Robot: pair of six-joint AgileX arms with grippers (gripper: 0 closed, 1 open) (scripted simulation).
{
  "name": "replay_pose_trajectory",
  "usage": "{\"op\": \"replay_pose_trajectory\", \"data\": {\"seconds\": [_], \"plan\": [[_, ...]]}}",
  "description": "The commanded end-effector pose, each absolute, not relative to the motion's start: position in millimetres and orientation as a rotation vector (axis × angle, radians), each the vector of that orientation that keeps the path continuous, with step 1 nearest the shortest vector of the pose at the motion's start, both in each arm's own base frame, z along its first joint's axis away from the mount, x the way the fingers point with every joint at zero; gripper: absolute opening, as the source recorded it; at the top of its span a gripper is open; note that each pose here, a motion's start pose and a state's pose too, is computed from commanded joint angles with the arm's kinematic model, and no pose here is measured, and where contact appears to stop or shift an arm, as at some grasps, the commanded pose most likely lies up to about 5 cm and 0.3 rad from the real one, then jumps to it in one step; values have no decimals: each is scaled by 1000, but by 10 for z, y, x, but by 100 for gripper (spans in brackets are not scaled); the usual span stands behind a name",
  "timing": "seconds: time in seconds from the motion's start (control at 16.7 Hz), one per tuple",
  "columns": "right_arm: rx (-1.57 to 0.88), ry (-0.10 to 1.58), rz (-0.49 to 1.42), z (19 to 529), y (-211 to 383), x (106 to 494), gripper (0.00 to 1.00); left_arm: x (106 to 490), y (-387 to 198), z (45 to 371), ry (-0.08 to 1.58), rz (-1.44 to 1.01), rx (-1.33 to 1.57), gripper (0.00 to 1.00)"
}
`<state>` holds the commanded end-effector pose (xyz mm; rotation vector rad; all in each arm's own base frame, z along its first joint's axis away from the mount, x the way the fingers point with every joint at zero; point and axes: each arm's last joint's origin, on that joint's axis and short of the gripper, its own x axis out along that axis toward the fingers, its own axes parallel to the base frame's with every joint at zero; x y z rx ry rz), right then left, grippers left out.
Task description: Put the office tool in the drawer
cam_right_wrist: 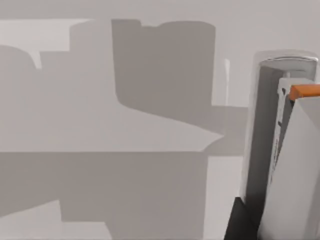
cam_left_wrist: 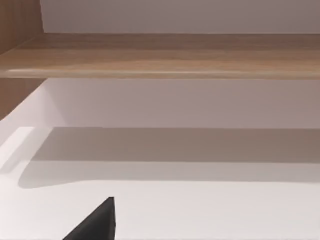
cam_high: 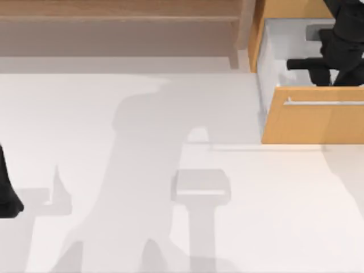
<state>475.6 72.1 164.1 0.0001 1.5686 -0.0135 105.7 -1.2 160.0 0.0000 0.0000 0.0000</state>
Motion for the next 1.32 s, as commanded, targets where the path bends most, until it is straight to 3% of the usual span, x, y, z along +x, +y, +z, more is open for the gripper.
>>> {"op": "replay_pose_trajectory", "data": {"seconds": [0.78,1.32], "plan": [[0,1569,-13,1541,720,4756,0,1057,-12,1600,0,0,0,100],[0,1569,-13,1541,720,4756,68,1057,-12,1600,0,0,0,100]]}}
